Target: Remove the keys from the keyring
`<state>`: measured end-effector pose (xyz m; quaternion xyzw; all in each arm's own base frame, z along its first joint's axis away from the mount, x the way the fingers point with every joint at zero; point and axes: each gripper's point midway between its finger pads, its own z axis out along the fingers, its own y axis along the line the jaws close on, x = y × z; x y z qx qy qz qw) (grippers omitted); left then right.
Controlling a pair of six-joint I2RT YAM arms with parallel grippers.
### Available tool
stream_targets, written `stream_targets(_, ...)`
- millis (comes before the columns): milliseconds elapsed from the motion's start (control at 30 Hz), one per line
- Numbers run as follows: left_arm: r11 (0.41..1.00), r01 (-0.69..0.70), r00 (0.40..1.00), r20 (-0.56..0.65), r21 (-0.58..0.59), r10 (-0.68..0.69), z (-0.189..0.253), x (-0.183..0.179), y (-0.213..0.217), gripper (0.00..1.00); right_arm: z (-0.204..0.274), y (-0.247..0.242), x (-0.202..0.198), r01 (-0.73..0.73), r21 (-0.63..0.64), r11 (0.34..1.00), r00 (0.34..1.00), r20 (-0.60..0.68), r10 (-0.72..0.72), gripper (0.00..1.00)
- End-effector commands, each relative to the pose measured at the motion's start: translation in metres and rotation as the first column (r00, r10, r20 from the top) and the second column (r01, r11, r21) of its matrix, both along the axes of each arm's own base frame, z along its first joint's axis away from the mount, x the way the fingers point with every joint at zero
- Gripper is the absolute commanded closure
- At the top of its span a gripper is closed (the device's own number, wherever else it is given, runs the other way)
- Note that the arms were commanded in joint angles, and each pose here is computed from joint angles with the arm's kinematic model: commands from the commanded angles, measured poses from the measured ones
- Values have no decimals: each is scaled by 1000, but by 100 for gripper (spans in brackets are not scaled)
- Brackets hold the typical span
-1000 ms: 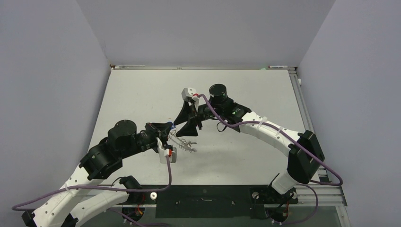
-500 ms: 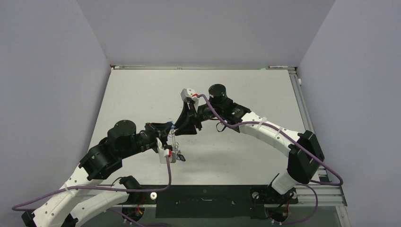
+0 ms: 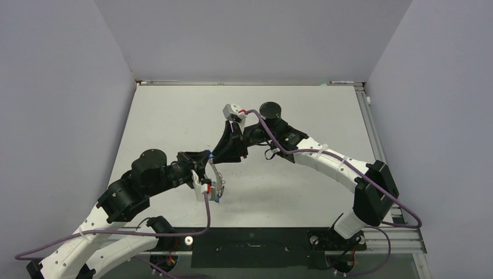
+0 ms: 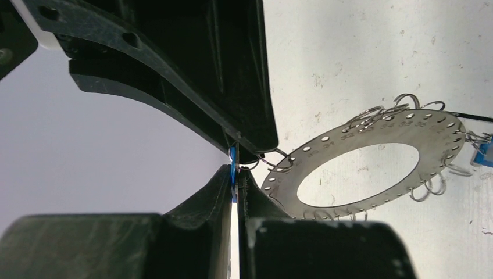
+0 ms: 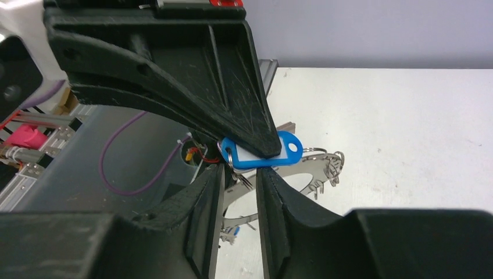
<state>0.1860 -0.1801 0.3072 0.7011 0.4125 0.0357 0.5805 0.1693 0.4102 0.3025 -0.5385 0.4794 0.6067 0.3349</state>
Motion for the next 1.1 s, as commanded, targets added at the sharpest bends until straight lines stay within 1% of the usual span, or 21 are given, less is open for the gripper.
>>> stream_targets(0,998,4,998,57,-58,0,21,2,-2,100,22,1,-11,-62,83,995,998,33,60,73)
stream_targets(67,998,-2,998,59,-66,6,24,2,-2,100,21,1,-12,-62,83,995,998,33,60,76)
stream_targets(133,997,-10,998,57,-74,15,25,3,-1,100,19,0,-12,-63,77,995,998,36,61,76)
stream_targets(167,997,-13,998,57,-77,18,26,3,-1,100,16,0,-11,-62,71,996,998,38,59,75)
stream_targets(233,997,-7,998,56,-81,12,27,2,-1,100,11,0,-11,-61,59,996,998,39,59,68)
stream_targets(333,996,-2,999,54,-90,6,28,1,-2,100,7,1,-11,-61,52,997,998,37,59,63)
stream_targets(600,993,4,999,45,-118,1,34,-1,-4,100,-4,1,-11,-67,35,997,997,39,66,57)
stream_targets(767,992,9,999,42,-123,-4,33,-3,-3,100,-9,1,-11,-69,25,997,997,46,68,55)
stream_targets(867,992,8,999,39,-122,-3,33,-4,-2,100,-11,1,-11,-68,23,997,997,47,67,59)
stream_targets(1000,994,1,999,37,-114,3,30,-4,-1,100,-11,1,-11,-65,24,998,997,46,63,66)
stream_targets(1067,994,1,999,39,-107,3,27,-4,0,100,-10,0,-11,-64,27,998,997,46,62,68)
